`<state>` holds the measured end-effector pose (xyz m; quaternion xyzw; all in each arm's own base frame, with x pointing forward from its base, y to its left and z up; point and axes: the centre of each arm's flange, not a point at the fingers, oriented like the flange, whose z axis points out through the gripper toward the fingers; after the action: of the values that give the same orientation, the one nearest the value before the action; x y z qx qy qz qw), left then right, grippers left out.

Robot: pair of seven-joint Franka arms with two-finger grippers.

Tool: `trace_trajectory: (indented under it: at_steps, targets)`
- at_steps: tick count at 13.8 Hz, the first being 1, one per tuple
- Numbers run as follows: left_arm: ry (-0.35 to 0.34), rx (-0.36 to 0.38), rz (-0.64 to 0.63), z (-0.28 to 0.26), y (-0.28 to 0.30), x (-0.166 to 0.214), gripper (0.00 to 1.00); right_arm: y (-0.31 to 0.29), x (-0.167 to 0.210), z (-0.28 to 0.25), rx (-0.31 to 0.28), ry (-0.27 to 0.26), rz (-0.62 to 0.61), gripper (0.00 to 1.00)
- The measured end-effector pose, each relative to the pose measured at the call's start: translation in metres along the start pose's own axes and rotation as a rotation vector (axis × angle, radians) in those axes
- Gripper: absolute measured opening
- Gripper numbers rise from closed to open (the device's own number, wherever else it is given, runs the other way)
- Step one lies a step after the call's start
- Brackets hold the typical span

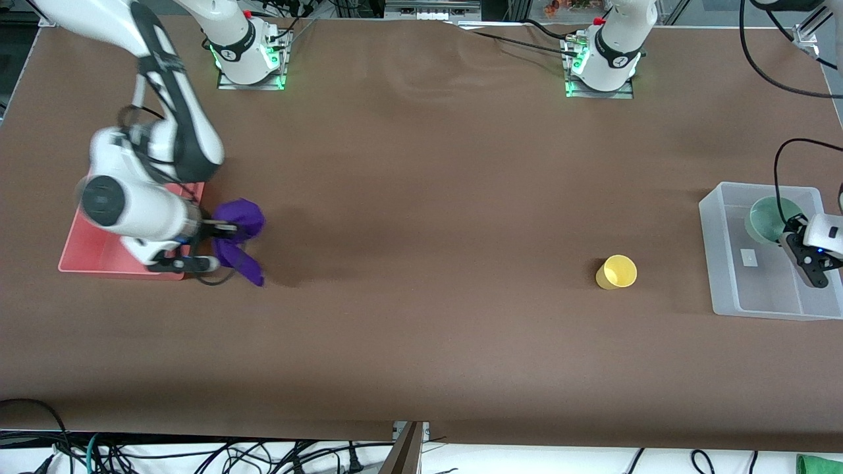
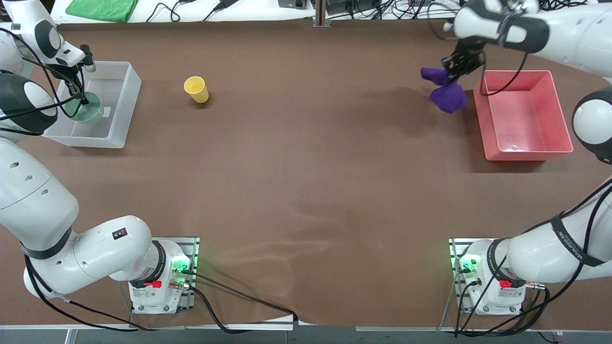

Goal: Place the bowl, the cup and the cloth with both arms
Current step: 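Carry the bowl into the clear bin while the right gripper lifts the cloth, then release the bowl in the clear bin while the right gripper drops the cloth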

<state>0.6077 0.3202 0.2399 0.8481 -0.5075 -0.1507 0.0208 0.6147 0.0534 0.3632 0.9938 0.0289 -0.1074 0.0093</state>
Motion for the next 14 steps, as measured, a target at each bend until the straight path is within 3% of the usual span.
trace_trajectory:
  at_steps: [4, 7, 9, 10, 14]
  targets:
    - [0.020, 0.030, 0.026, -0.019, -0.004, 0.009, 0.47, 0.122, -0.028, -0.046, 0.010, -0.076, -0.085, 0.06]
    - [0.080, 0.039, 0.013, -0.056, 0.004, 0.018, 0.76, 0.190, -0.050, -0.040, 0.024, -0.119, -0.070, 0.06]
    - [0.113, 0.046, -0.002, -0.082, 0.012, 0.040, 0.96, 0.209, -0.057, -0.020, -0.013, -0.158, -0.060, 0.06]
    - [0.126, 0.035, -0.029, -0.094, 0.019, 0.059, 1.00, 0.212, -0.057, -0.005, -0.032, -0.165, -0.064, 0.06]
    - [0.190, 0.007, -0.179, -0.130, 0.051, 0.161, 1.00, 0.226, -0.062, 0.073, -0.057, -0.149, -0.056, 0.06]
